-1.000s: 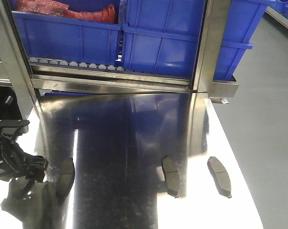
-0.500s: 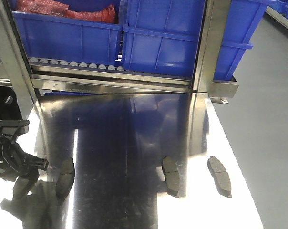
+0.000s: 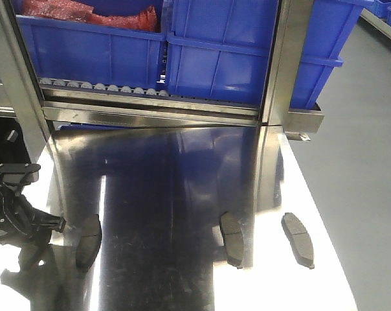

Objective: Move and align brake pads A on conveyor
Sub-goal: 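Lift the brake pad off the table with the left gripper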

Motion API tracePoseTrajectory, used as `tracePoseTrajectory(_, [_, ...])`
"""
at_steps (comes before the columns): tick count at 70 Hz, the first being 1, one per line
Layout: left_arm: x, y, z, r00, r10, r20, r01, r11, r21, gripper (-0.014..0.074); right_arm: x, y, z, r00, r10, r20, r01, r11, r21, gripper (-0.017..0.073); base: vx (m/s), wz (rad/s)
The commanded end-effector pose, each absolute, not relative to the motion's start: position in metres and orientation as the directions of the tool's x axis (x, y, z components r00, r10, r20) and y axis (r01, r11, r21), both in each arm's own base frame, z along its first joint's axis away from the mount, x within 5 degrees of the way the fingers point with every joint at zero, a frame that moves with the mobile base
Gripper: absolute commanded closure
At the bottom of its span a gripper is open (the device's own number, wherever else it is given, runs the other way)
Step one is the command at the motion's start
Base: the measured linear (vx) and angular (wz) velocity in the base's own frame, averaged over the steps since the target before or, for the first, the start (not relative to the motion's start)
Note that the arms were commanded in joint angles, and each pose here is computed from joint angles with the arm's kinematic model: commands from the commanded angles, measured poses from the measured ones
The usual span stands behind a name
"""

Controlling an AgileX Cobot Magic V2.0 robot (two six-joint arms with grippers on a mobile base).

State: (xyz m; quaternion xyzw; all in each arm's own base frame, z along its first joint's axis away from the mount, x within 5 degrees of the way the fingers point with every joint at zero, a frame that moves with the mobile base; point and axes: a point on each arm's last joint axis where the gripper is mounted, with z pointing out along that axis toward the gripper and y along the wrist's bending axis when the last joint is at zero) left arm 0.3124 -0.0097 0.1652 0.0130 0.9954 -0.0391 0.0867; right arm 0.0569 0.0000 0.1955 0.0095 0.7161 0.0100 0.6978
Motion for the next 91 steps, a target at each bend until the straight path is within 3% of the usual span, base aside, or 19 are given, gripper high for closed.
tracePoseTrajectory(1, [0.318, -0.012, 0.184, -0.967, 0.008, -0.255, 0.03, 0.996, -0.083, 0.0439, 0.056, 0.0, 0.201, 0.053, 0.015, -0.998, 0.002, 1.0, 0.015, 0.0563, 0.0, 0.0])
tracePoseTrajectory(22, [0.314, -0.012, 0.194, -0.956, 0.016, -0.293, 0.041, 0.996, -0.079, 0.0437, 0.056, 0.0, 0.201, 0.053, 0.015, -0.998, 0.002, 1.0, 0.015, 0.0563, 0.0, 0.0])
tracePoseTrajectory(35, [0.293, -0.011, 0.216, -0.912, 0.01, -0.409, 0.042, 0.997, -0.071, 0.0437, 0.056, 0.0, 0.201, 0.053, 0.015, -0.998, 0.002, 1.0, 0.015, 0.0563, 0.0, 0.0])
tracePoseTrajectory(66, [0.184, -0.009, 0.247, -0.809, 0.006, -0.588, 0.053, 0.997, -0.063, 0.0437, 0.056, 0.0, 0.201, 0.053, 0.015, -0.998, 0.002, 1.0, 0.015, 0.0563, 0.0, 0.0])
tracePoseTrajectory(91, [0.107, -0.008, 0.261, -0.6, 0.001, -0.8, 0.068, 0.996, -0.05, 0.0437, 0.056, 0.0, 0.201, 0.053, 0.015, -0.998, 0.002, 1.0, 0.015, 0.0563, 0.0, 0.0])
